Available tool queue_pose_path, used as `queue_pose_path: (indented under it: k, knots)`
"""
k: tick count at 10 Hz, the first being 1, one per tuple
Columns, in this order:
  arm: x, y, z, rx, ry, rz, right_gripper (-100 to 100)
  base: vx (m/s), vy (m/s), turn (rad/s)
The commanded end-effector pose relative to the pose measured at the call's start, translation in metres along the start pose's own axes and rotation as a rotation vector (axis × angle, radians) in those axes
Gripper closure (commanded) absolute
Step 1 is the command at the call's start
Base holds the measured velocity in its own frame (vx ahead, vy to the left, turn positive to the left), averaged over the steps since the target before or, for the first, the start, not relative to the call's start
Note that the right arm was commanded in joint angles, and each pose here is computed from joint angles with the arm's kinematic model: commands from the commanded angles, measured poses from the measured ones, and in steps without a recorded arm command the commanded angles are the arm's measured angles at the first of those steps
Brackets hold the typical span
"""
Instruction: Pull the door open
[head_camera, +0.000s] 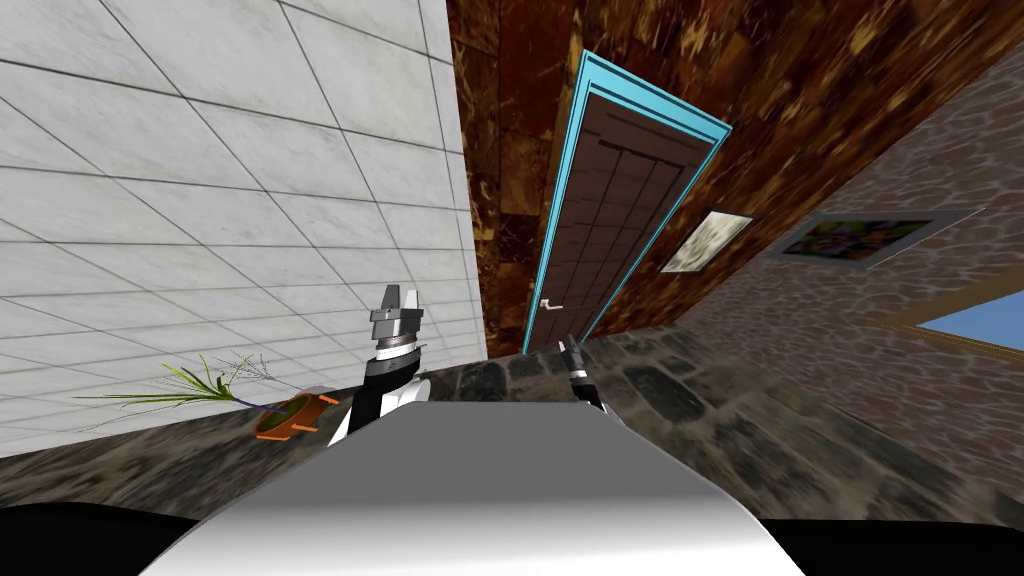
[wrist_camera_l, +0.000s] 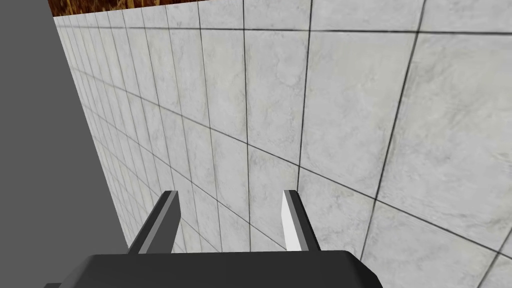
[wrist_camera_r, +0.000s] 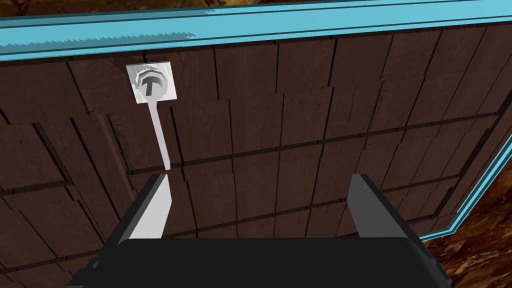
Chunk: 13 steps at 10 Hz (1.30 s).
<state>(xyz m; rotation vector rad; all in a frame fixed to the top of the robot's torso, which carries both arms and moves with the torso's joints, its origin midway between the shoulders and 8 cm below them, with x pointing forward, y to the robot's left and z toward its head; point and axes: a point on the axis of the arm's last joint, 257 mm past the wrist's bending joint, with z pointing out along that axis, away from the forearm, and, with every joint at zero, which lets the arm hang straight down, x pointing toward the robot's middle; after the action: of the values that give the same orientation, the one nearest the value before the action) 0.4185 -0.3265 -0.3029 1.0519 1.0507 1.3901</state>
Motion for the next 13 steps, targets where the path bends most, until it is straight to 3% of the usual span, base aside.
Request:
queue_pose_path:
  k: [1,13]
  knots:
    - [-0.006,-0.009,-0.0041,0.021,-0.004,-0.002,-100,0.073,-0.053,0.159]
    - [-0.054,-0.056,-0.0347,0.155,-0.043,-0.030,-100,0.074,-0.062,0.111]
